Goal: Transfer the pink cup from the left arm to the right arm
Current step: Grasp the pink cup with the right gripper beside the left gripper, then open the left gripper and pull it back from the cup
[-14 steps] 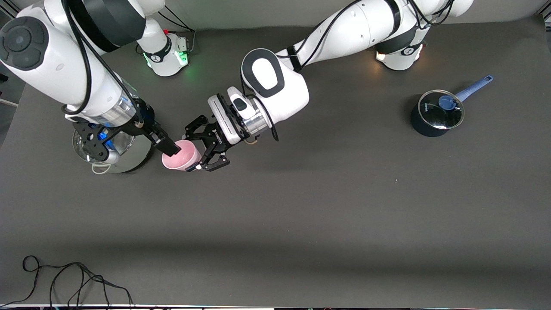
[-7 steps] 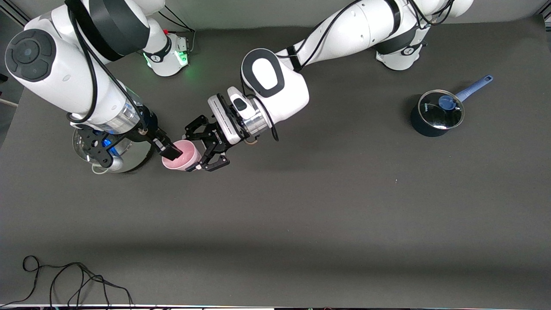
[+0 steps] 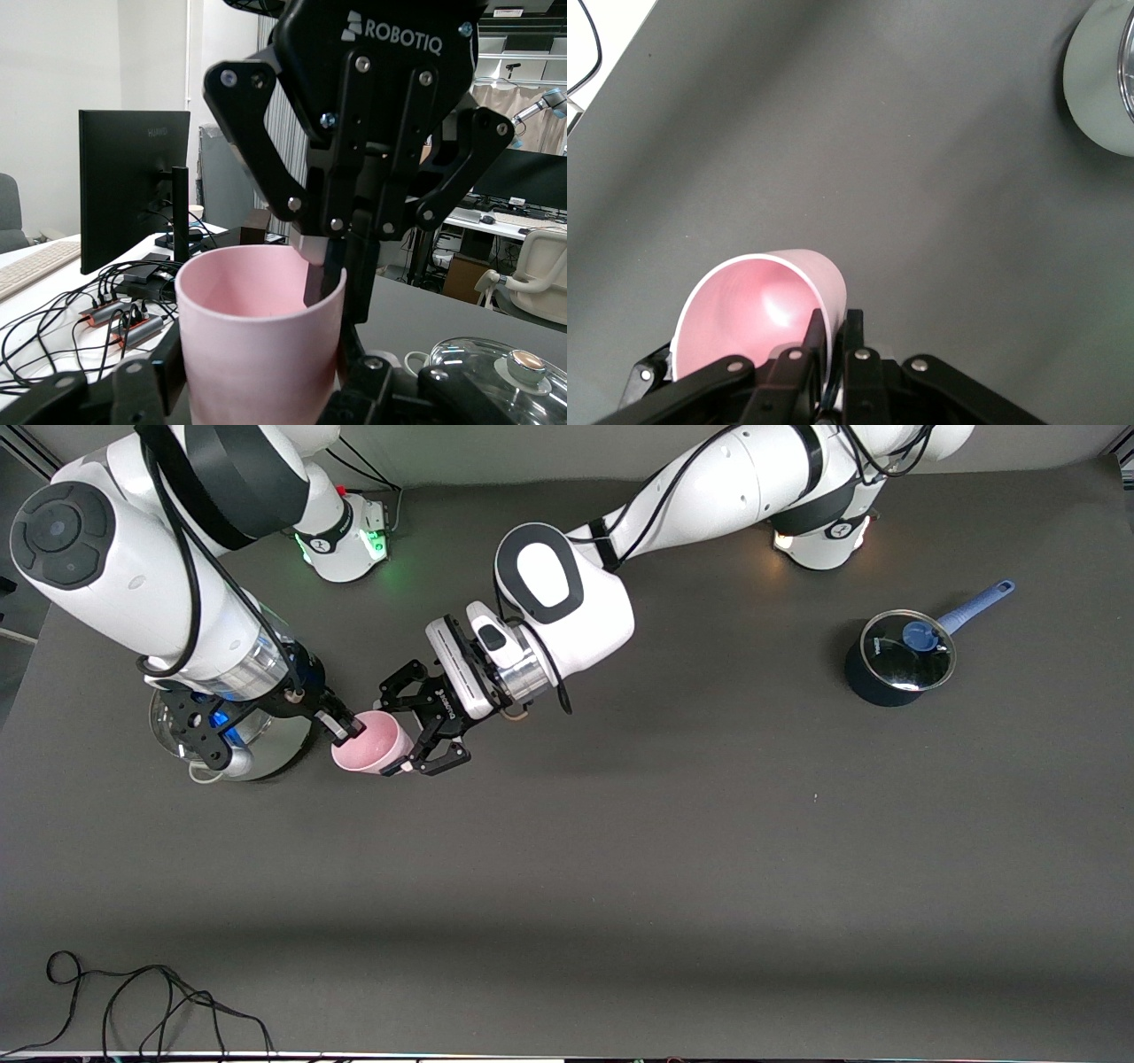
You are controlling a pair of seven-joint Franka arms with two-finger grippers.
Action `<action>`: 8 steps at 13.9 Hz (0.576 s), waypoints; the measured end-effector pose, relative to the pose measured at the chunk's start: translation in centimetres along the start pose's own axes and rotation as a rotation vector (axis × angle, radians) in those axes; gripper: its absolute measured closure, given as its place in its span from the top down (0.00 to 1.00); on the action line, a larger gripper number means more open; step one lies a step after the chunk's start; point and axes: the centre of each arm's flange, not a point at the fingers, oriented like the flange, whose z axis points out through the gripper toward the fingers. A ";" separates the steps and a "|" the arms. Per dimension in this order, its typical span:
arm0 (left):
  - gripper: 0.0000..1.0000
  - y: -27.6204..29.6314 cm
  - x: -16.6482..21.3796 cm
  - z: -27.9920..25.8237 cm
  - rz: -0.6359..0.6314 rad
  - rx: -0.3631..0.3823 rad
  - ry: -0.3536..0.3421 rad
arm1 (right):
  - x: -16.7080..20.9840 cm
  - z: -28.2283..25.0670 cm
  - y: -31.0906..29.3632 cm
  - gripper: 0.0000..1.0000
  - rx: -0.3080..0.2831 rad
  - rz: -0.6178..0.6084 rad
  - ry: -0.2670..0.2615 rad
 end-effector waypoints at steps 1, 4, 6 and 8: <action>0.69 0.0 0.0 0.0 0.000 0.000 0.000 | 0.0 0.0 0.0 0.11 0.000 0.001 0.000; 0.69 -0.2 0.2 0.0 0.036 0.004 0.000 | 0.0 -0.1 -0.1 0.11 0.005 0.001 0.002; 0.88 -1.2 0.9 -0.3 0.108 0.023 0.002 | -0.5 -0.4 -0.4 0.11 0.026 -0.007 0.004; 1.00 -1.8 1.4 -0.5 0.134 0.032 0.005 | -0.9 -0.7 -0.7 0.11 0.037 -0.013 0.011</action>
